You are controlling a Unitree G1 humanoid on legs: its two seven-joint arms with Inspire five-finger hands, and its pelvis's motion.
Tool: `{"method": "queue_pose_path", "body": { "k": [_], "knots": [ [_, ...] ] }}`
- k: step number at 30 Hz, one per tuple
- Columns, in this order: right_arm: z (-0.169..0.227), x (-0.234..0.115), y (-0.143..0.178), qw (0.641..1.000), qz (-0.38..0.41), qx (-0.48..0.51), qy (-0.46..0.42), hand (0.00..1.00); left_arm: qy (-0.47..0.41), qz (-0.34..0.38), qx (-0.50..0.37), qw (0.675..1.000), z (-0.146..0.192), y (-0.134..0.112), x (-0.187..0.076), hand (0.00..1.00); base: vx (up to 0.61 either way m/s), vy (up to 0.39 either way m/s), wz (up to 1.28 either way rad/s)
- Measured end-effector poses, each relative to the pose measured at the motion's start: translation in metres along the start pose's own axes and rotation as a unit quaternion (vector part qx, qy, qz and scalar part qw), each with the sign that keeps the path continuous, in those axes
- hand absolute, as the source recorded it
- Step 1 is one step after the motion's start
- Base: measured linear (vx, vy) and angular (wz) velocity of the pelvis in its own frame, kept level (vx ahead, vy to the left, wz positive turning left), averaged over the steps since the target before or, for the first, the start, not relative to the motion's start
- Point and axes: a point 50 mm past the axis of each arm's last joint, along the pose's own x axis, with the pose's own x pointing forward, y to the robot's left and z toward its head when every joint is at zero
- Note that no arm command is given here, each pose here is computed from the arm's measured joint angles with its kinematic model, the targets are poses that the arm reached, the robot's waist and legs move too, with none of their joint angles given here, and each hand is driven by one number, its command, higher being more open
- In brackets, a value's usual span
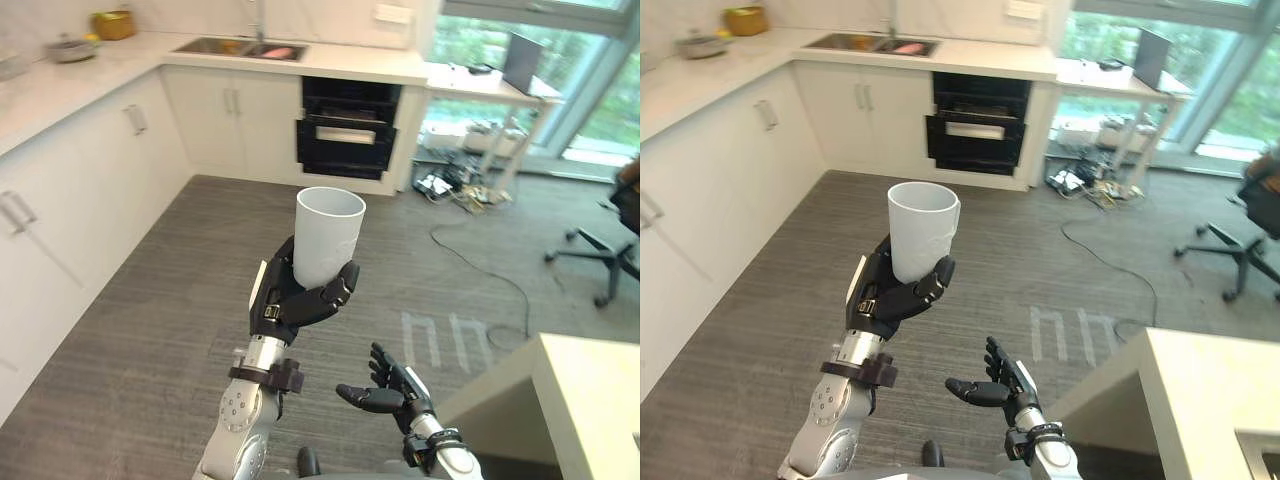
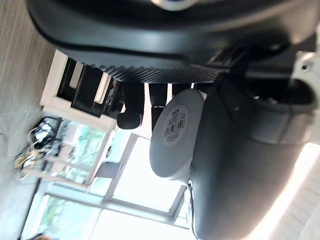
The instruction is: Walk over to the sink, pick up the cup, carry it to the dishwasher, place the cup inside the dishwasher, then close the dishwasher door
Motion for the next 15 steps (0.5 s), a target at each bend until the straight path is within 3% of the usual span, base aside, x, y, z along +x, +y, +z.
{"method": "queue_pose_path", "body": {
  "k": [2,6,15],
  "knots": [
    [-0.006,0.0,0.008,0.999,0.025,-0.008,0.021,1.0,0.056,0.024,0.005,0.998,-0.016,0.009,-0.015,0.0,0.05,0.054,-0.09],
    [-0.001,0.004,0.015,0.999,0.044,-0.009,0.011,1.0,0.076,0.034,-0.003,0.997,-0.021,0.012,-0.027,0.0,0.11,-0.029,-0.02],
    [0.003,0.006,0.002,0.999,0.028,-0.031,0.019,1.0,0.08,-0.003,-0.009,0.997,-0.023,0.007,-0.029,0.0,0.14,-0.075,-0.12]
  ]
}}
